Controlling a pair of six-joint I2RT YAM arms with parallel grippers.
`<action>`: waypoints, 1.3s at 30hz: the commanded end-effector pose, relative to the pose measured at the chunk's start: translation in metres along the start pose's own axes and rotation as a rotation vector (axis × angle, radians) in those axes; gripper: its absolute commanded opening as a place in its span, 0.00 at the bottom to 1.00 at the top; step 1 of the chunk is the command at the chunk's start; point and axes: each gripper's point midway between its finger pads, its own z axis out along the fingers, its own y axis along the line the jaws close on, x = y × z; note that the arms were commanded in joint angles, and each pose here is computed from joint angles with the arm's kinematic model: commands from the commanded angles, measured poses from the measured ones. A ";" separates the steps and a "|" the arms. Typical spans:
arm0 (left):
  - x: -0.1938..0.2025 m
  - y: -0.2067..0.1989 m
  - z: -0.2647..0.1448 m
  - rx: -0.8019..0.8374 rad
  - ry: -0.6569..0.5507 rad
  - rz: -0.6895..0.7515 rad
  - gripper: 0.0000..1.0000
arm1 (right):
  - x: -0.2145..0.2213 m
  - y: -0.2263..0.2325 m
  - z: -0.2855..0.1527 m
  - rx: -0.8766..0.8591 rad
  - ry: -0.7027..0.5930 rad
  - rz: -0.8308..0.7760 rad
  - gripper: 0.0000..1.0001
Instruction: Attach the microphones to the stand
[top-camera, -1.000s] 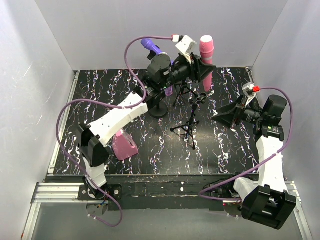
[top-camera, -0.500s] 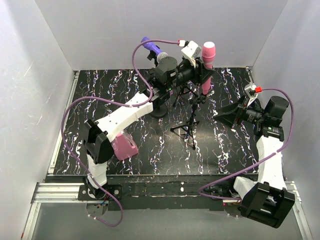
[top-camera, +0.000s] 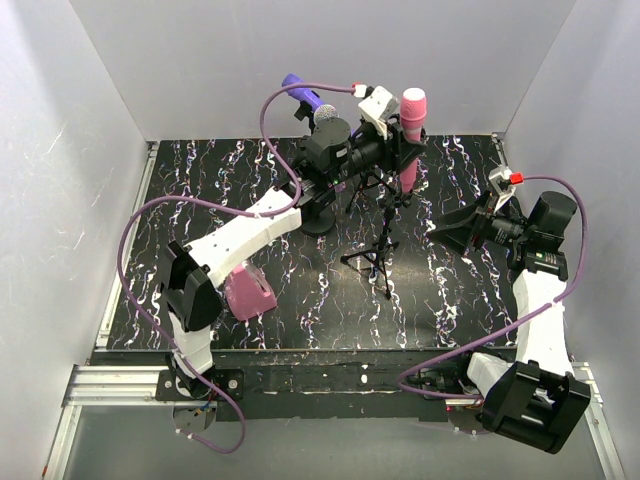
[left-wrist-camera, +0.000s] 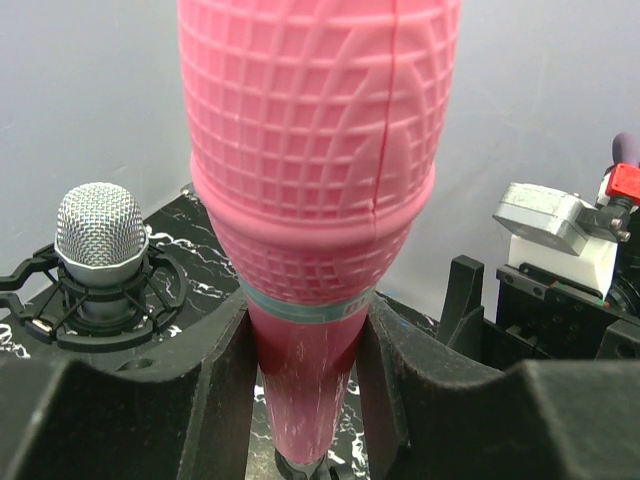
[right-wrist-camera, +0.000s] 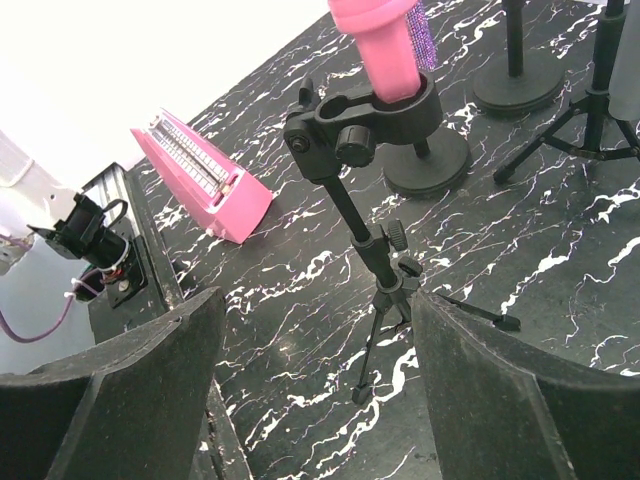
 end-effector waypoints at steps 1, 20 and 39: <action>-0.036 -0.009 -0.019 0.004 -0.059 0.020 0.00 | -0.003 0.001 0.000 -0.015 -0.006 -0.028 0.82; 0.047 0.002 -0.019 0.013 0.113 0.017 0.00 | -0.005 -0.055 0.036 0.182 -0.043 0.108 0.65; 0.101 0.013 -0.020 0.000 0.325 0.024 0.00 | -0.025 -0.049 0.101 -0.042 -0.130 0.346 0.26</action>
